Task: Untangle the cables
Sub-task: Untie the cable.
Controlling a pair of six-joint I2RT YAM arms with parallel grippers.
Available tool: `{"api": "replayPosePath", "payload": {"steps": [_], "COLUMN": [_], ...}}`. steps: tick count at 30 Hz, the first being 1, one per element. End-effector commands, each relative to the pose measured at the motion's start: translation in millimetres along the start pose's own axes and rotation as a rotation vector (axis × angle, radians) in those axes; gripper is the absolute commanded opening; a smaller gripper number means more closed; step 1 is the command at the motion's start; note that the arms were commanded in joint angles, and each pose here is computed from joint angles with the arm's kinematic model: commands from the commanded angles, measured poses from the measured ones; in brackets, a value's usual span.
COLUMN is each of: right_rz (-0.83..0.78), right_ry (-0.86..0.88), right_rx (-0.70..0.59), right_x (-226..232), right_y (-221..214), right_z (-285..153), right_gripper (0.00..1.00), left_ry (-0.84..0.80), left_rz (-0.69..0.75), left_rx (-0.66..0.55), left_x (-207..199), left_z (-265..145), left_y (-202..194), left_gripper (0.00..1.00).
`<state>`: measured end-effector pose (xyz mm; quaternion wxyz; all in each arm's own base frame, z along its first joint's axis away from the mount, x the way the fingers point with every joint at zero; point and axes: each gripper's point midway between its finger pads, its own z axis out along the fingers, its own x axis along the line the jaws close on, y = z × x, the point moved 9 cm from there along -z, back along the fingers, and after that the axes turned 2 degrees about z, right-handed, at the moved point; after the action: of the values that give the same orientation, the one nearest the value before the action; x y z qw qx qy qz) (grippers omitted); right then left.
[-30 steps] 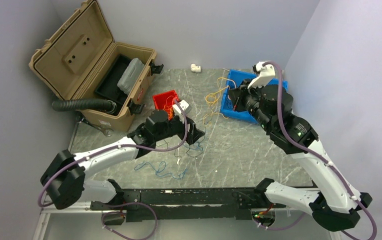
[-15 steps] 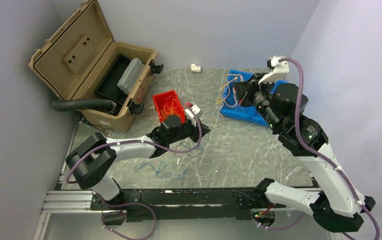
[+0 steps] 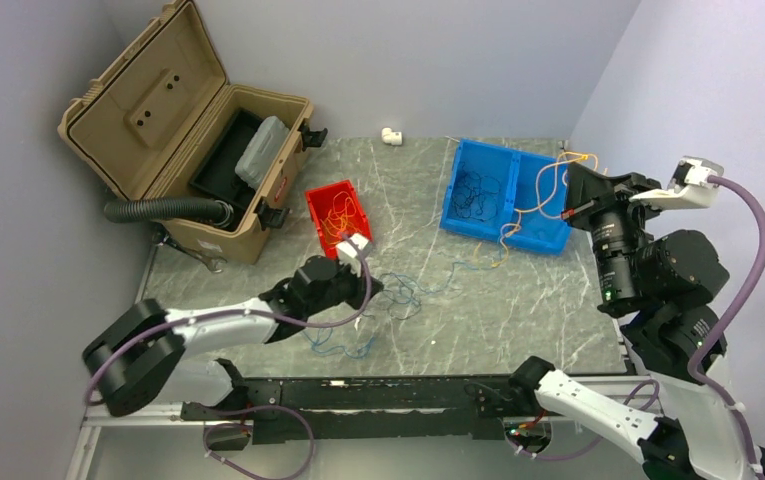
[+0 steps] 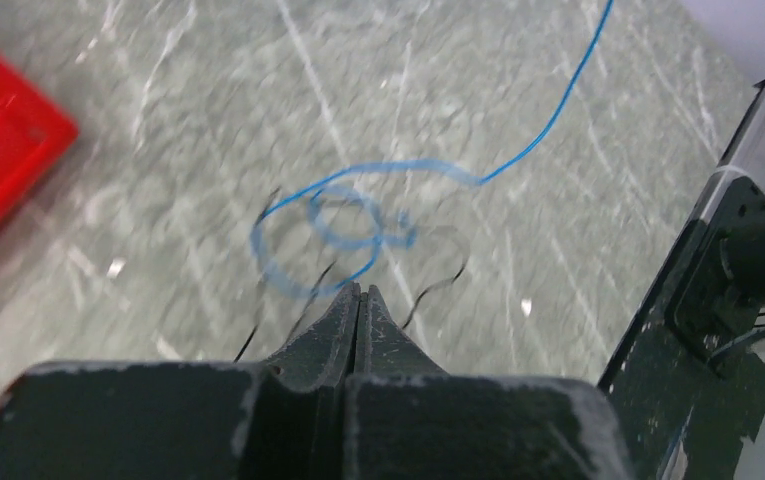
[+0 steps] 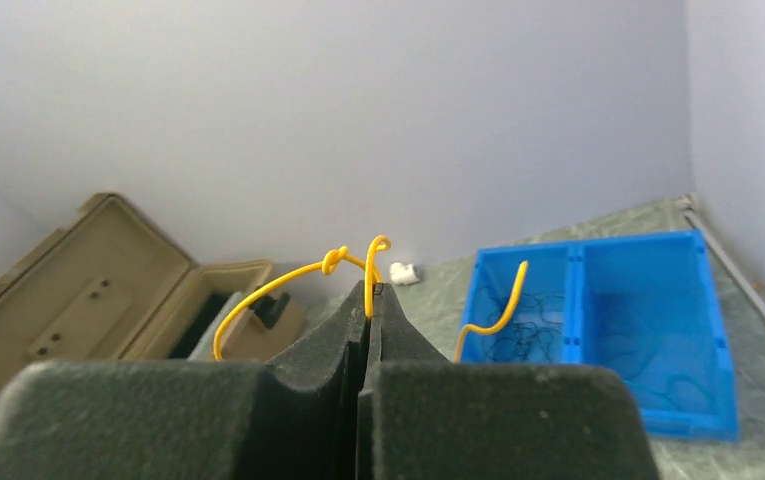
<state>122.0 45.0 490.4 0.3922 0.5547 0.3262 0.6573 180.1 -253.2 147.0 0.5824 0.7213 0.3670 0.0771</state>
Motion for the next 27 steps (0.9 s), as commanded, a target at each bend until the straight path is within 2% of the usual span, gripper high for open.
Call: {"api": "replayPosePath", "payload": {"steps": [1, 3, 6, 9, 10, 12, 14, 18, 22, 27], "right_rz": [-0.099, -0.125, -0.144, -0.132, -0.128, -0.119, -0.108, -0.057, -0.012, 0.033], "right_ry": [-0.131, -0.171, -0.188, -0.151, -0.14, -0.108, -0.074, 0.005, 0.097, 0.199], "right_rx": [0.005, 0.012, 0.042, 0.061, 0.064, 0.072, 0.078, 0.086, 0.081, 0.084], "right_x": [-13, -18, -19, -15, -14, -8, -1, 15, 31, 50], "right_y": [-8, -15, -25, -28, -28, -25, -21, -7, 5, 11], "right_z": [5, 6, 8, 9, 9, 11, 12, 15, 17, 23], "right_gripper": [0.0, 0.0, 0.0, 0.0, 0.0, 0.0, 0.0, 0.0, 0.0, 0.0], "left_ry": [0.124, 0.189, 0.238, 0.211, 0.191, 0.138, 0.077, -0.058, -0.157, -0.233], "left_rz": [-0.05, -0.054, -0.048, -0.02, -0.006, 0.027, 0.062, 0.119, 0.187, 0.327], "left_rx": [0.011, 0.056, 0.054, 0.011, -0.006, -0.047, -0.091, -0.214, -0.33, -0.439], "left_x": [7, 11, 13, 9, 7, 2, -4, -17, -30, -41], "left_z": [-32, -46, -62, -71, -72, -73, -70, -60, -44, -14], "left_y": [-5, -9, -3, 8, 12, 21, 30, 50, 73, 86], "left_gripper": [0.0, 0.0, 0.0, 0.0, 0.04, 0.18, 0.46, 0.76, 0.92, 0.95]}}
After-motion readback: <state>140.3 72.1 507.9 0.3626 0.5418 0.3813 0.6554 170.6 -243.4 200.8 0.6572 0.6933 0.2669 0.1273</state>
